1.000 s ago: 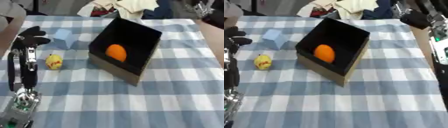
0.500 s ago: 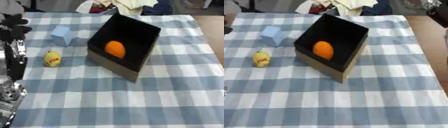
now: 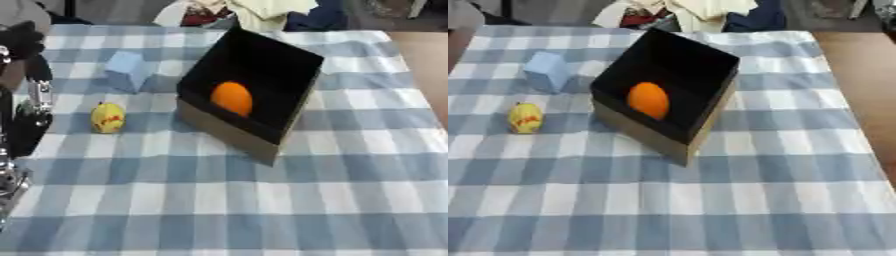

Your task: Pick up objects on the table and place them in the box.

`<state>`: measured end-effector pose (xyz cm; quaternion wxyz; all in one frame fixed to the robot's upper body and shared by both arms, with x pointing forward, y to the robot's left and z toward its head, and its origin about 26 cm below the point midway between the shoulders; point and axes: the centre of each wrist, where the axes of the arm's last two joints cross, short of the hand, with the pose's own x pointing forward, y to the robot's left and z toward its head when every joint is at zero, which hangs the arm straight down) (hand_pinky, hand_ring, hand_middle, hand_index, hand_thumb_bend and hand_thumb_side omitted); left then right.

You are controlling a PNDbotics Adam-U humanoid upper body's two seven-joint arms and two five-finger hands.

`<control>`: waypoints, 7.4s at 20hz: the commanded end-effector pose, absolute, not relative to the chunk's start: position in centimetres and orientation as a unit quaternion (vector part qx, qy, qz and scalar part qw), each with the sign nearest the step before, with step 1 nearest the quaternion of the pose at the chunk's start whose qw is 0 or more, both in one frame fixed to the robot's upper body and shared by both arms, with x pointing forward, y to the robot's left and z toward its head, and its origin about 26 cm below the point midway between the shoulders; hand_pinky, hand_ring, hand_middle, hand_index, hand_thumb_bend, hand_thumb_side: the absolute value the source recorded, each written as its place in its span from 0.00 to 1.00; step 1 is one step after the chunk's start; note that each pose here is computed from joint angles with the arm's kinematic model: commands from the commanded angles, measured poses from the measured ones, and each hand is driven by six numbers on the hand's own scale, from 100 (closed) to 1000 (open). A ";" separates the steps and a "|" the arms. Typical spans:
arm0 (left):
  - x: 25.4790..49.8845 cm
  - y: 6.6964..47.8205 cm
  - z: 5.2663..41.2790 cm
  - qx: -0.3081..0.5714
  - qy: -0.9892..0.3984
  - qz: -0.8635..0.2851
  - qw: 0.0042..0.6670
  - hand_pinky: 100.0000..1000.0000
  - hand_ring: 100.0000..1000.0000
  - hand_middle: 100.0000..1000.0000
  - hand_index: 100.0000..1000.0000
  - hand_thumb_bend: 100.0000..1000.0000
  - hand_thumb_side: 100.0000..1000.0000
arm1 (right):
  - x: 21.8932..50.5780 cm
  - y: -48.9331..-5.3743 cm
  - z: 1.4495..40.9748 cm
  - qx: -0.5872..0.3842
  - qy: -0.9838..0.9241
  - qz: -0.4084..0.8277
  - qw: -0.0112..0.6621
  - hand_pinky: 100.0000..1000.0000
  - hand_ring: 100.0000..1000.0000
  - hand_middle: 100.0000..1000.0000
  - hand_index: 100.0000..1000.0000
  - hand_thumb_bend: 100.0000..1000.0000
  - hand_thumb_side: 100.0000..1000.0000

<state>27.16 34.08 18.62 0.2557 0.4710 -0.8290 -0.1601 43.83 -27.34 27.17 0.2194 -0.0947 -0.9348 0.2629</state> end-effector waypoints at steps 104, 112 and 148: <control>34.5 37.4 25.3 0.520 -0.336 -0.600 0.507 0.70 0.76 0.69 0.83 0.45 0.66 | 43.1 -27.0 30.4 -0.093 -0.945 0.259 0.178 0.96 0.94 0.78 0.85 0.00 0.70; 34.8 37.6 24.6 0.512 -0.336 -0.598 0.517 0.65 0.72 0.63 0.80 0.25 0.47 | 43.1 -27.1 30.3 -0.092 -0.945 0.258 0.180 0.96 0.94 0.78 0.85 0.00 0.70; 31.3 32.4 30.3 0.512 -0.380 -0.608 0.473 0.49 0.61 0.54 0.73 0.00 0.16 | 43.0 -26.8 29.4 -0.082 -0.943 0.259 0.194 0.96 0.94 0.78 0.85 0.00 0.70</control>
